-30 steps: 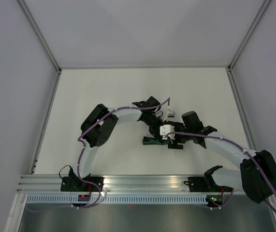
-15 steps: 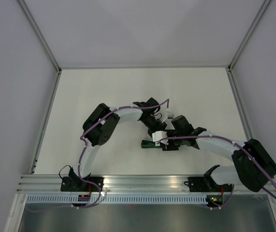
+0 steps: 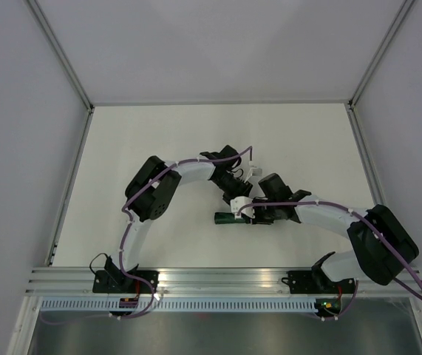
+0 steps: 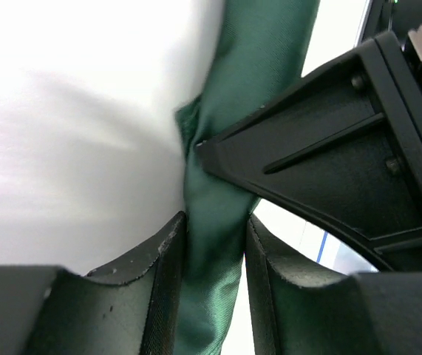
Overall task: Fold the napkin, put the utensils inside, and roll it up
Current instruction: Roll the napkin at the center of the board.
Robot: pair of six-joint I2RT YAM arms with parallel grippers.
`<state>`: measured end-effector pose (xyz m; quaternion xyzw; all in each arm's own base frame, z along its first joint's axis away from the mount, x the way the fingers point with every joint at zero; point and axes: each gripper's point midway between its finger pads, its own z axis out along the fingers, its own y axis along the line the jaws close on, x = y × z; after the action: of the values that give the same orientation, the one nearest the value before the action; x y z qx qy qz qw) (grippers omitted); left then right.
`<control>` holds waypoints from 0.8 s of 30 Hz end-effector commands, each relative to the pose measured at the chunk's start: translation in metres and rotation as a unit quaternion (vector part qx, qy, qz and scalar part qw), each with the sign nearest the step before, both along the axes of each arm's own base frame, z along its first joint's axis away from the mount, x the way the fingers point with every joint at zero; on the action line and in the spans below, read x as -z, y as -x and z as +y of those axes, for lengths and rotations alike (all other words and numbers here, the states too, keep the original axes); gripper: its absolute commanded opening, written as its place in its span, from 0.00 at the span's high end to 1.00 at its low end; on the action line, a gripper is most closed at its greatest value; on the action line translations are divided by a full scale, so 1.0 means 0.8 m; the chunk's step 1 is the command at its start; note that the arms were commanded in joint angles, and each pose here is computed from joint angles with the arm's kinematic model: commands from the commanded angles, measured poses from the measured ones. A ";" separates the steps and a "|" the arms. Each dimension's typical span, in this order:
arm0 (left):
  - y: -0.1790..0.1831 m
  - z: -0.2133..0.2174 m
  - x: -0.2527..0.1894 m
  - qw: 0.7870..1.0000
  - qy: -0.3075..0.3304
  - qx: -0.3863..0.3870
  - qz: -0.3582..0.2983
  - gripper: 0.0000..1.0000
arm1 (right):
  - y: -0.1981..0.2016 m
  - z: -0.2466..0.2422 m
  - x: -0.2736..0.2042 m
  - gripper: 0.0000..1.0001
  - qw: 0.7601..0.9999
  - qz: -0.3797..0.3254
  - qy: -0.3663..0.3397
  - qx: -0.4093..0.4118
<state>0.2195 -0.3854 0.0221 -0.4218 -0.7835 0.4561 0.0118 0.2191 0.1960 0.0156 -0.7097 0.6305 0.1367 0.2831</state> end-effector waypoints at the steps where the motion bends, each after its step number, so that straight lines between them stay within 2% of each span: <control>1: -0.051 0.005 -0.014 0.997 -0.014 -0.059 -0.049 0.58 | 0.010 -0.005 0.010 0.62 0.999 0.042 0.021 0.019; 11: -0.114 0.033 -0.070 0.986 0.013 -0.150 -0.064 0.57 | 0.005 0.002 0.023 0.62 0.993 0.093 0.032 0.064; 19: -0.177 0.095 -0.130 0.956 0.023 -0.275 -0.097 0.59 | -0.016 0.016 0.030 0.62 0.978 0.152 0.040 0.136; 24: -0.176 0.125 -0.174 0.941 0.037 -0.313 -0.120 0.59 | -0.039 0.030 0.041 0.62 0.961 0.190 0.046 0.197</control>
<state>0.3613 -0.2925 0.1257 -0.2384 -0.8560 0.4097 -0.2064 0.2630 0.2361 0.0115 -0.5973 0.7457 0.1902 0.2258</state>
